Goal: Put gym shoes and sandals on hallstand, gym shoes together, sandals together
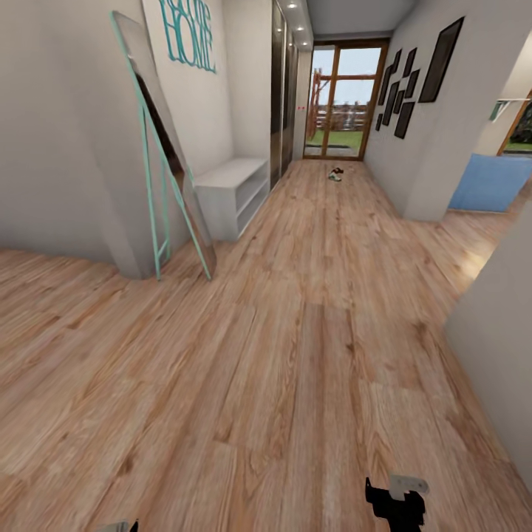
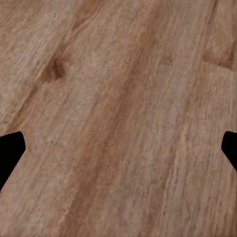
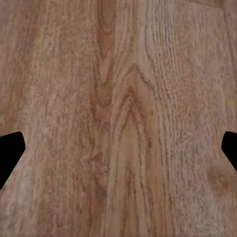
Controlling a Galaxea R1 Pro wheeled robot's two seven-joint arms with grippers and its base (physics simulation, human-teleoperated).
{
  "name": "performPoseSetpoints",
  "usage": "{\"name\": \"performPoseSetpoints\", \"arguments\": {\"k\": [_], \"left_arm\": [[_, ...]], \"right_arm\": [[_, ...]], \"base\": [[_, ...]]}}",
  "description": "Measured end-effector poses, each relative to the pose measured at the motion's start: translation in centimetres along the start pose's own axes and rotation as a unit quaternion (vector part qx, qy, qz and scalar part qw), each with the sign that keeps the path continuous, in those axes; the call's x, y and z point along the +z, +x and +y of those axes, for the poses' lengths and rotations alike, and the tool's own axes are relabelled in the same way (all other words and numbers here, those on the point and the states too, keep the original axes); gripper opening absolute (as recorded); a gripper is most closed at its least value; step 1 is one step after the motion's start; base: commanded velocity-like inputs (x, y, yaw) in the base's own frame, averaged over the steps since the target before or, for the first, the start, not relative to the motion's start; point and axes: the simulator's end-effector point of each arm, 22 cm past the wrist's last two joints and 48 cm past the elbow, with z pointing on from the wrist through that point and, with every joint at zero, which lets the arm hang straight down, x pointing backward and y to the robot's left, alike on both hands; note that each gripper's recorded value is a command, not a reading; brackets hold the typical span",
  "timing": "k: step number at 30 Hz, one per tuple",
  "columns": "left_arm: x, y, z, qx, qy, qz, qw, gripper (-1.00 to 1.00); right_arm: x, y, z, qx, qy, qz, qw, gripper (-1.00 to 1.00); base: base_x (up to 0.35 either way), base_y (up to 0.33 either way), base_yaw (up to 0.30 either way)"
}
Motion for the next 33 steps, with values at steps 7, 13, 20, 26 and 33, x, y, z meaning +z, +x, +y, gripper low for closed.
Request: {"name": "performPoseSetpoints", "arguments": {"k": [7, 13, 20, 26, 33], "left_arm": [[0.00, 0.00, 0.05, 0.000, 0.000, 0.000, 1.0000, 1.00], [-0.01, 0.04, 0.04, 0.000, 0.000, 0.000, 1.0000, 1.00], [-0.02, 0.04, 0.03, 0.000, 0.000, 0.000, 1.0000, 1.00], [-0.02, 0.05, 0.05, 0.000, -0.001, 0.001, 1.0000, 1.00], [-0.02, 0.07, -0.01, 0.000, 0.000, 0.001, 1.0000, 1.00]], "right_arm": [[0.01, -0.02, -0.09, 0.001, 0.001, 0.000, 1.0000, 1.00], [0.01, -0.01, -0.10, 0.001, 0.002, 0.000, 1.0000, 1.00], [0.01, -0.01, -0.14, 0.001, 0.003, 0.000, 1.0000, 1.00], [0.00, 0.01, -0.14, 0.001, 0.003, 0.000, 1.0000, 1.00], [0.00, 0.02, -0.16, 0.002, 0.004, 0.000, 1.0000, 1.00]], "base": [[0.338, 0.000, -0.185], [0.338, 0.000, -0.264], [0.338, 0.000, -0.103], [0.338, 0.000, -0.018], [0.338, 0.000, -0.004]]}}
